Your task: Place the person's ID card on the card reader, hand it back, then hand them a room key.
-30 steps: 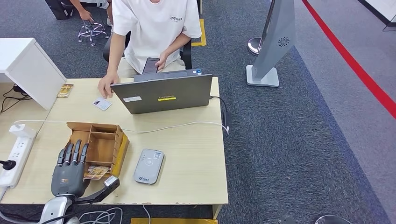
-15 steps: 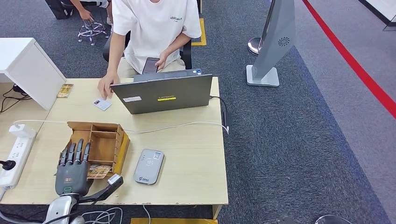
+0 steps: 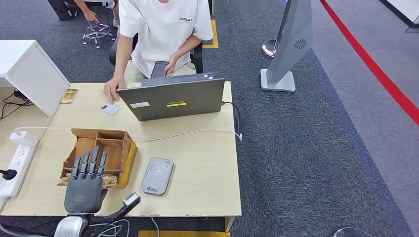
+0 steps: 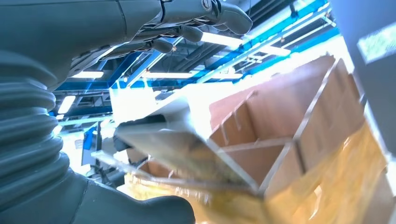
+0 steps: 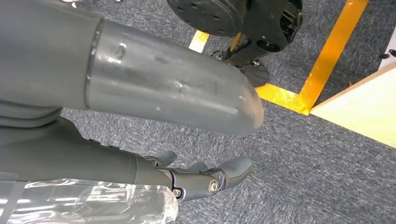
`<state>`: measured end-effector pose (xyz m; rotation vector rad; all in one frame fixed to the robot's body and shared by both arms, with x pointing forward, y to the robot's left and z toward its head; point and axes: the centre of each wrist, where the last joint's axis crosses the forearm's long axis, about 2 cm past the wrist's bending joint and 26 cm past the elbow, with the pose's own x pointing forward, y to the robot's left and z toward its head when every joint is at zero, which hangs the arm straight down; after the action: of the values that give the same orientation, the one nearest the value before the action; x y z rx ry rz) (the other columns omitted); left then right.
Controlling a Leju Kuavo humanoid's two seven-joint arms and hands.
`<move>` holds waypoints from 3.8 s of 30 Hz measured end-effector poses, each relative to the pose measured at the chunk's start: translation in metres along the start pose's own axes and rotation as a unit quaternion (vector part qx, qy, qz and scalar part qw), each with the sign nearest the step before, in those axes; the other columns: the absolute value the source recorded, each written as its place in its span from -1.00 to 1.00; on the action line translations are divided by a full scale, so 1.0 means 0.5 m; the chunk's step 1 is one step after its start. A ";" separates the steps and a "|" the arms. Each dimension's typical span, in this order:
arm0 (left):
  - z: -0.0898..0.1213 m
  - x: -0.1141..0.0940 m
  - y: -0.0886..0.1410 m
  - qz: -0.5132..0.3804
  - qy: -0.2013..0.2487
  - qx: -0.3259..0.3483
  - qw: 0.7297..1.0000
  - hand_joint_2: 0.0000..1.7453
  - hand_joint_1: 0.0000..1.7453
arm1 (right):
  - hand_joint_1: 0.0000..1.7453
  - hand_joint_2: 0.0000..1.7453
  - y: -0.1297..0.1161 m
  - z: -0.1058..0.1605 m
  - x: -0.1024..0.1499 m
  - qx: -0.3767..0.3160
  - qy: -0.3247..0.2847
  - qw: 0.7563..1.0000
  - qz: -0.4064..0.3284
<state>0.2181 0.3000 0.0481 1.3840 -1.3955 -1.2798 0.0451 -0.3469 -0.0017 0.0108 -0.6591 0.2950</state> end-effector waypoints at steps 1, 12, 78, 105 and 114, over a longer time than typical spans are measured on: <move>0.002 0.003 0.004 0.001 -0.002 0.004 1.000 1.00 -1.00 | -1.00 -1.00 0.000 0.001 0.000 0.000 0.000 1.000 0.000; 0.013 0.019 0.033 0.005 -0.019 0.029 0.999 1.00 -1.00 | -1.00 -1.00 0.003 0.009 -0.002 0.001 -0.001 1.000 0.000; 0.010 0.022 0.061 0.036 -0.041 0.005 0.999 1.00 1.00 | -1.00 -1.00 0.003 0.026 -0.016 -0.016 -0.001 1.000 -0.020; -0.283 -0.042 0.269 0.019 -0.053 0.165 0.985 1.00 1.00 | -1.00 -1.00 0.008 0.014 0.009 -0.016 -0.010 1.000 -0.002; -0.495 -0.089 0.347 -0.042 -0.002 0.183 0.982 1.00 1.00 | -1.00 -1.00 0.008 -0.045 0.044 -0.002 -0.032 0.999 0.003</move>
<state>0.4278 0.2950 0.2703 1.7009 -1.6489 -1.1134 0.0738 -0.3347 -0.0065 0.0138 -0.7236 0.2995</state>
